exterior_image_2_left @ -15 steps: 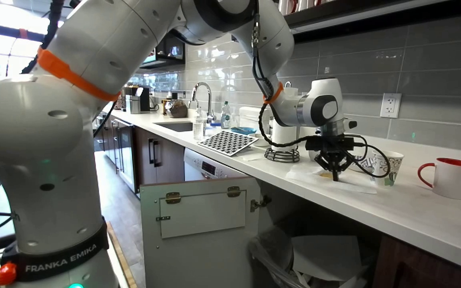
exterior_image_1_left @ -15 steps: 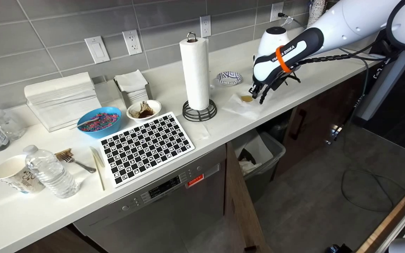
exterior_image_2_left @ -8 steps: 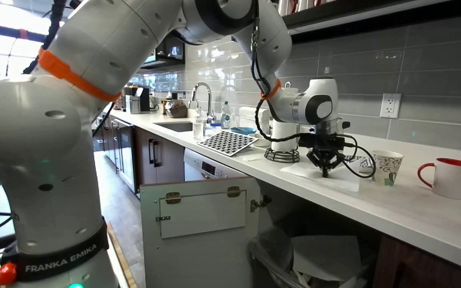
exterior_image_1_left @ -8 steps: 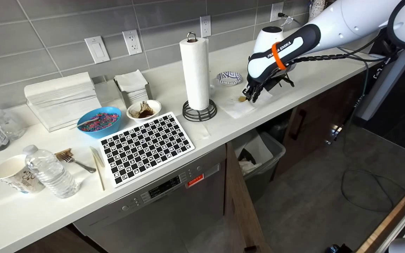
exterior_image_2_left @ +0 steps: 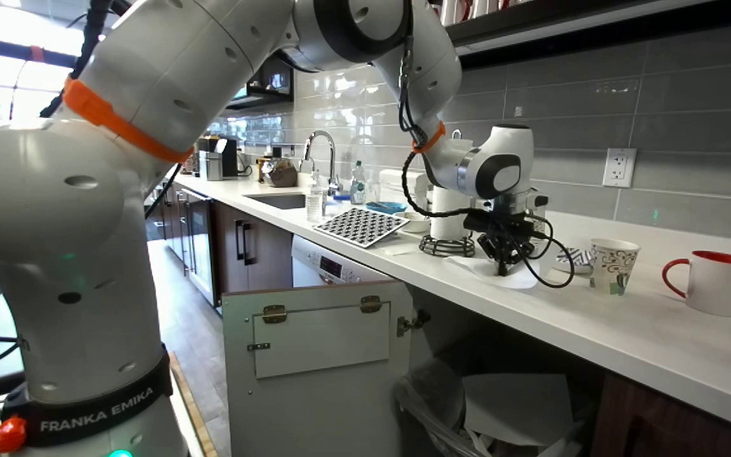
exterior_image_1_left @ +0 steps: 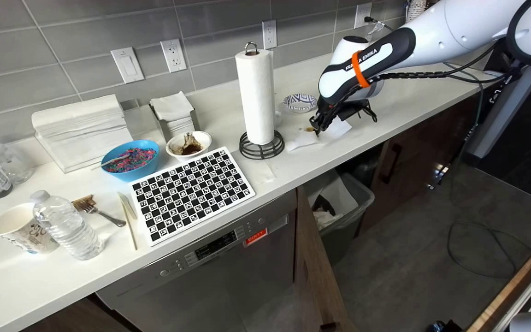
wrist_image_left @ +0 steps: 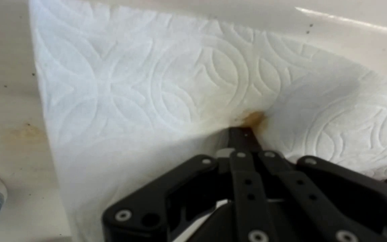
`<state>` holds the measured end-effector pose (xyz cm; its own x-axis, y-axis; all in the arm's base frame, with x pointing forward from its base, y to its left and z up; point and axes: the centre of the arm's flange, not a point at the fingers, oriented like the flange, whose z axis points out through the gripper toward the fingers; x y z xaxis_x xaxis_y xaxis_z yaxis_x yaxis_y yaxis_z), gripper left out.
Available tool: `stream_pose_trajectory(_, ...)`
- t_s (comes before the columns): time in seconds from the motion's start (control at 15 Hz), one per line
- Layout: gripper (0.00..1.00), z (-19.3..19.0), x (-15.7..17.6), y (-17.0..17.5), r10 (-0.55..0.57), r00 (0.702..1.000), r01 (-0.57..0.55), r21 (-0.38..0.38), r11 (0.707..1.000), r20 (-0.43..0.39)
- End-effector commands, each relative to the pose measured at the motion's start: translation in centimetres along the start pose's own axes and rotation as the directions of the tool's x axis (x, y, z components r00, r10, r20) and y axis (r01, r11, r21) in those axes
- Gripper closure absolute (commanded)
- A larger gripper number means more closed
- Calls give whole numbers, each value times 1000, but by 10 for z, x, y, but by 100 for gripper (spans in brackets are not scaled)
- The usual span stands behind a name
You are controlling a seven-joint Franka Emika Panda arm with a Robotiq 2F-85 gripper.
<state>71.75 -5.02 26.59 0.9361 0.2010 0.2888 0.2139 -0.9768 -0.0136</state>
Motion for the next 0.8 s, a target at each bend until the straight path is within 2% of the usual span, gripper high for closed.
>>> stream_pose_trajectory(0.0, 100, 33, 6, 6, 46, 997, -44, 28, 999, -61)
stream_pose_trajectory(0.27, 100, 40, 11, 11, 69, 986, -70, -1, 998, -152)
stream_pose_trajectory(0.4, 100, 38, 11, 16, 61, 984, -66, -20, 998, -166)
stream_pose_trajectory(0.73, 100, 26, 4, 33, 28, 992, -40, -101, 994, -122)
